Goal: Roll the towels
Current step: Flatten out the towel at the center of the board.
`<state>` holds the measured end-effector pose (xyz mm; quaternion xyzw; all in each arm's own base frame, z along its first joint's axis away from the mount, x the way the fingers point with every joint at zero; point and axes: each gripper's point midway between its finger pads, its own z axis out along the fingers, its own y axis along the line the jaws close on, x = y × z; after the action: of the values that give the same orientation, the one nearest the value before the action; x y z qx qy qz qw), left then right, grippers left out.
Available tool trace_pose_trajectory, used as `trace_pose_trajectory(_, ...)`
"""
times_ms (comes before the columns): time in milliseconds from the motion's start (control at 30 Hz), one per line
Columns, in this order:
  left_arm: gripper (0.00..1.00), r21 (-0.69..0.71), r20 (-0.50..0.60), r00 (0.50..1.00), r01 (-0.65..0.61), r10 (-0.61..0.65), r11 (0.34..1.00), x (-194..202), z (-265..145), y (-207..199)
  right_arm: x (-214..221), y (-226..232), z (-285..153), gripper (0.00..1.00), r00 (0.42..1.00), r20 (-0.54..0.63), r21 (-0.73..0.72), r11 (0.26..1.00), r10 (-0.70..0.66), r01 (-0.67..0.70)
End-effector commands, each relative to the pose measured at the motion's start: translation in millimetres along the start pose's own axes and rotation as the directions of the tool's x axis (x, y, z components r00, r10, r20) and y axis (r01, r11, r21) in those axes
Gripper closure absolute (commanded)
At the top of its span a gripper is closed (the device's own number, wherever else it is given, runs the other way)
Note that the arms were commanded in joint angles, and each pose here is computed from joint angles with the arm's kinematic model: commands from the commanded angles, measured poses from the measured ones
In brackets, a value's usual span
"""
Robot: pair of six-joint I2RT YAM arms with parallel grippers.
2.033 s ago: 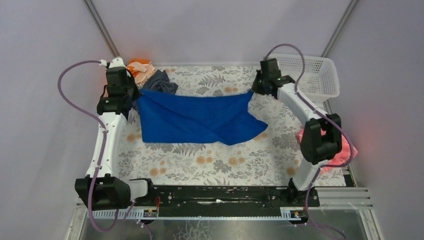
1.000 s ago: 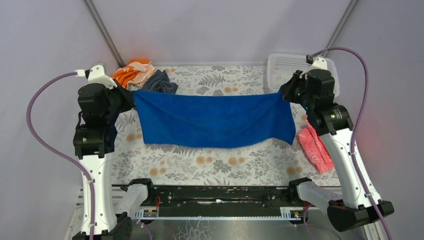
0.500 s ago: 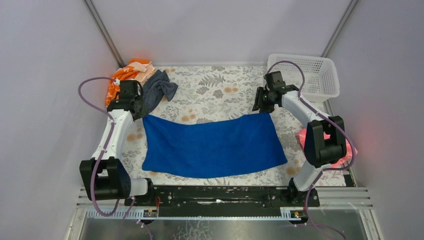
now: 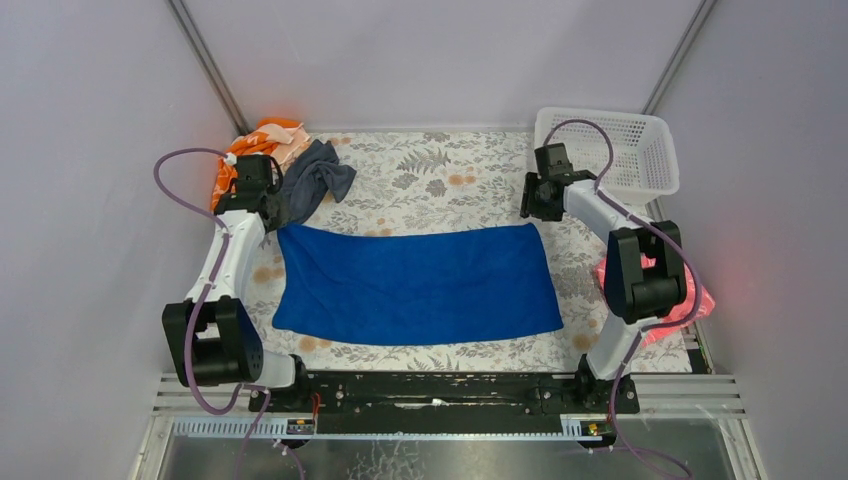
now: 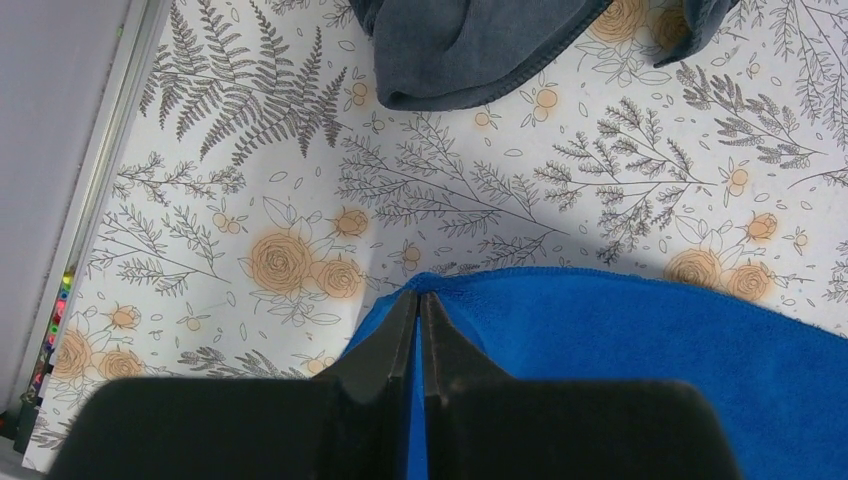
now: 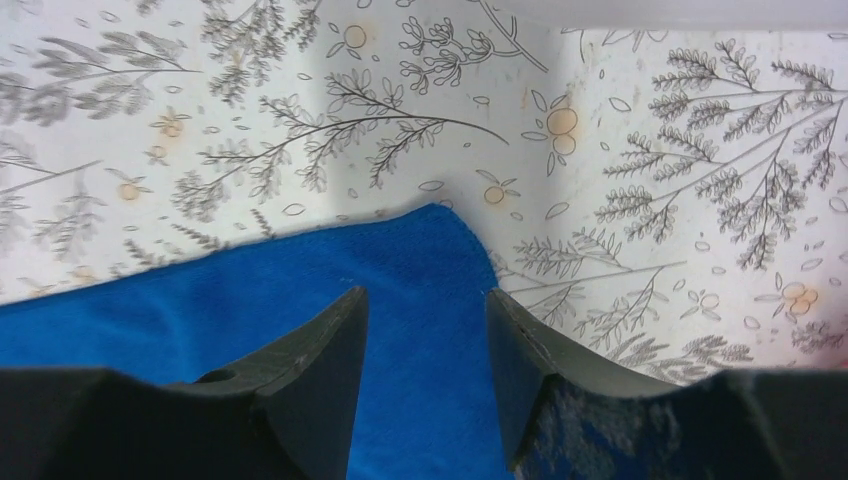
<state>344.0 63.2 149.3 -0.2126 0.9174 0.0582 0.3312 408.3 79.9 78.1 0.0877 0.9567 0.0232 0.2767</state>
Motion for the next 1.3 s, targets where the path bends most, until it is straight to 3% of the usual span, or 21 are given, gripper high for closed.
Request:
trace_pose_trajectory(0, 1.00, 0.007, 0.063, 0.998, 0.005, -0.005, 1.000, -18.2, 4.0, 1.2, -13.0, -7.9, 16.2, 0.46, 0.988, 0.057, 0.038, 0.990, -0.141, 0.139)
trace_pose_trajectory(167, 1.00, 0.030, 0.047, 0.999, 0.015, -0.016, 0.999, -16.8, 6.7, 0.3, -6.5, -11.6, 31.7, 0.45, 0.959, 0.018, -0.018, 0.959, -0.283, 0.284)
trace_pose_trajectory(400, 1.00, 0.051, 0.032, 0.999, 0.019, -0.020, 0.999, -13.9, 8.5, -2.1, 1.6, -7.1, 41.5, 0.43, 0.909, 0.017, -0.223, 0.884, -0.417, 0.410)
trace_pose_trajectory(867, 1.00, 0.061, 0.032, 0.999, 0.018, -0.020, 0.998, -14.1, 7.7, -2.5, 35.5, -2.5, 70.0, 0.43, 0.782, -0.059, -0.412, 0.729, -0.620, 0.546)
trace_pose_trajectory(1267, 1.00, 0.059, 0.032, 0.999, 0.019, -0.021, 0.998, -14.5, 8.0, -1.7, 50.0, -15.0, 60.0, 0.62, 0.712, -0.084, -0.427, 0.670, -0.698, 0.607)
